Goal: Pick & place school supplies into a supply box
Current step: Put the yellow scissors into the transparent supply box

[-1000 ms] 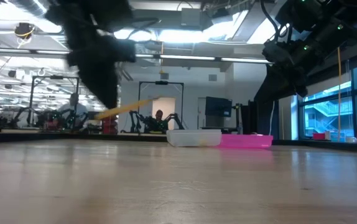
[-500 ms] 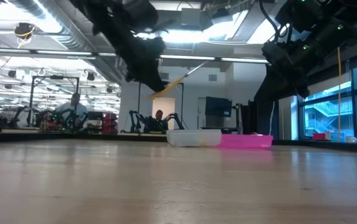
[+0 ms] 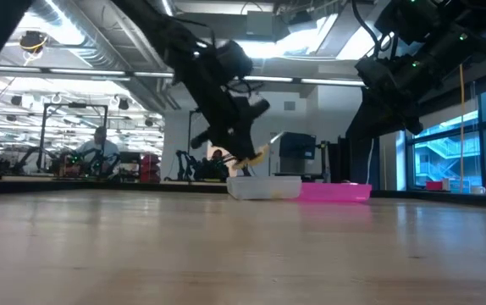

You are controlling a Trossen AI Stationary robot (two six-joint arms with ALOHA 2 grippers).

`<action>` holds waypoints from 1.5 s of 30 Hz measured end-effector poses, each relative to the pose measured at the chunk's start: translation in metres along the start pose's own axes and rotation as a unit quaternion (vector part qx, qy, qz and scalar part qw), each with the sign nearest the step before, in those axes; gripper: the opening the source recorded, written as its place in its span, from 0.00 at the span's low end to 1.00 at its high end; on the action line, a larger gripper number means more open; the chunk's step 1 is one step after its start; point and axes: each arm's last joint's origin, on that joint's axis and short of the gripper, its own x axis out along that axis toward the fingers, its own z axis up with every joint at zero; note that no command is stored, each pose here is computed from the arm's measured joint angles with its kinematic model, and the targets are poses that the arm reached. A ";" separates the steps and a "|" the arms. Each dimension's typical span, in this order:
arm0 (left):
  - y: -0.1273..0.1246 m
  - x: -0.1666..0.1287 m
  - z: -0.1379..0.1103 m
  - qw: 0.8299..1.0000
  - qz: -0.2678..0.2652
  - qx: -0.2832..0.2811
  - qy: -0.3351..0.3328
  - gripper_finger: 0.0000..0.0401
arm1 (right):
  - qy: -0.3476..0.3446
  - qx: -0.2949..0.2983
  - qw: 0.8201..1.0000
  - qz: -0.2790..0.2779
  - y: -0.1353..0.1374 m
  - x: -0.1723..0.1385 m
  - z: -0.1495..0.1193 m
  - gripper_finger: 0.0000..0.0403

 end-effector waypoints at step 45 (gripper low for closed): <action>0.003 0.023 -0.011 0.975 0.024 -0.203 0.087 0.23 | 0.019 -0.001 0.999 0.025 0.002 0.000 -0.001 0.29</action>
